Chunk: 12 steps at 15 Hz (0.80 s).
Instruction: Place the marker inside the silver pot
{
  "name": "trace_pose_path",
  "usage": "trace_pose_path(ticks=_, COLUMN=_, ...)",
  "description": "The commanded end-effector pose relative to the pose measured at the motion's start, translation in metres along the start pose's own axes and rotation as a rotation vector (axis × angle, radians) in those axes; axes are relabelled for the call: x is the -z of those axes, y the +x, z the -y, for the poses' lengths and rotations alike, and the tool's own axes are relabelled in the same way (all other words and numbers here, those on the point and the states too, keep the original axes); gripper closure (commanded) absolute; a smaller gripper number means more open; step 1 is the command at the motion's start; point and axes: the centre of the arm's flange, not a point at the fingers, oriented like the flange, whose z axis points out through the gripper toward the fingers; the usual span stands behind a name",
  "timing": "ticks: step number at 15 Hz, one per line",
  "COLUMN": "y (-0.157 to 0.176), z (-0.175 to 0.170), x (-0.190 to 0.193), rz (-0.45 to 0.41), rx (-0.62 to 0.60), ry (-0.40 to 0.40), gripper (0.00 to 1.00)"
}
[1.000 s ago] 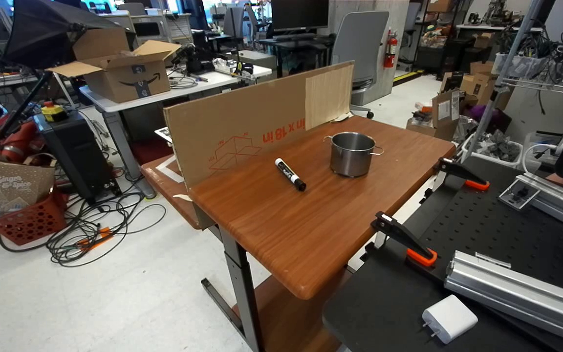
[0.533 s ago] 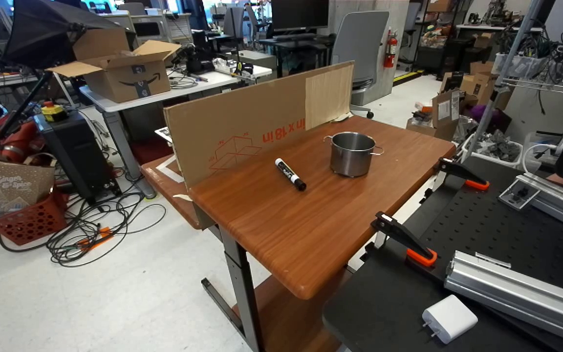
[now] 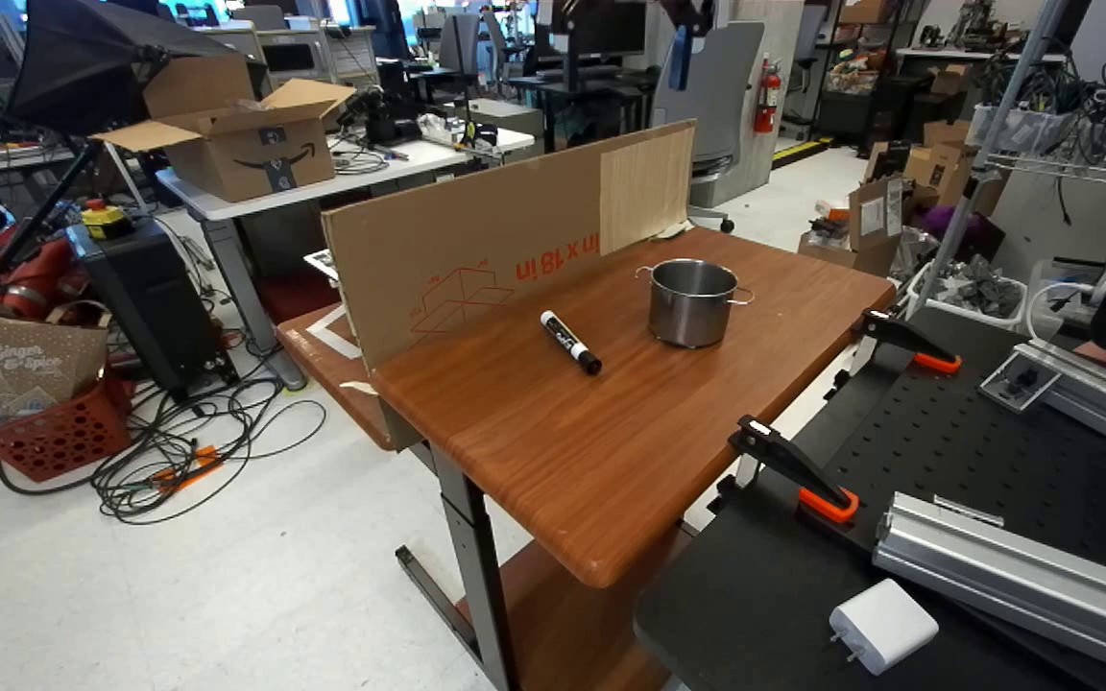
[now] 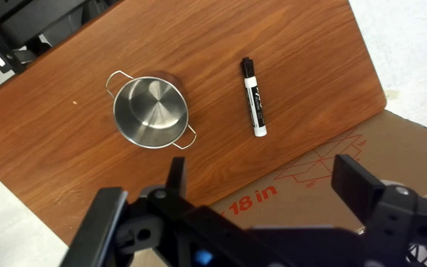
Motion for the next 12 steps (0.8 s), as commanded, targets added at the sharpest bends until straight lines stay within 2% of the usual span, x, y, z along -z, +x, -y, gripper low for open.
trace_pose_path(ticks=1, y=0.015, z=0.021, x=-0.026, rz=-0.035, rx=0.002, ry=0.017, gripper=0.00)
trace_pose_path(ticks=5, y=0.014, z=0.038, x=-0.066, rz=-0.026, rx=0.029, ry=0.021, gripper=0.00)
trace_pose_path(ticks=9, y=0.016, z=0.050, x=-0.111, rz=0.000, rx=0.036, ry=-0.018, gripper=0.00)
trace_pose_path(ticks=12, y=0.020, z=0.056, x=-0.139, rz=-0.011, rx=0.054, ry=-0.041, gripper=0.00)
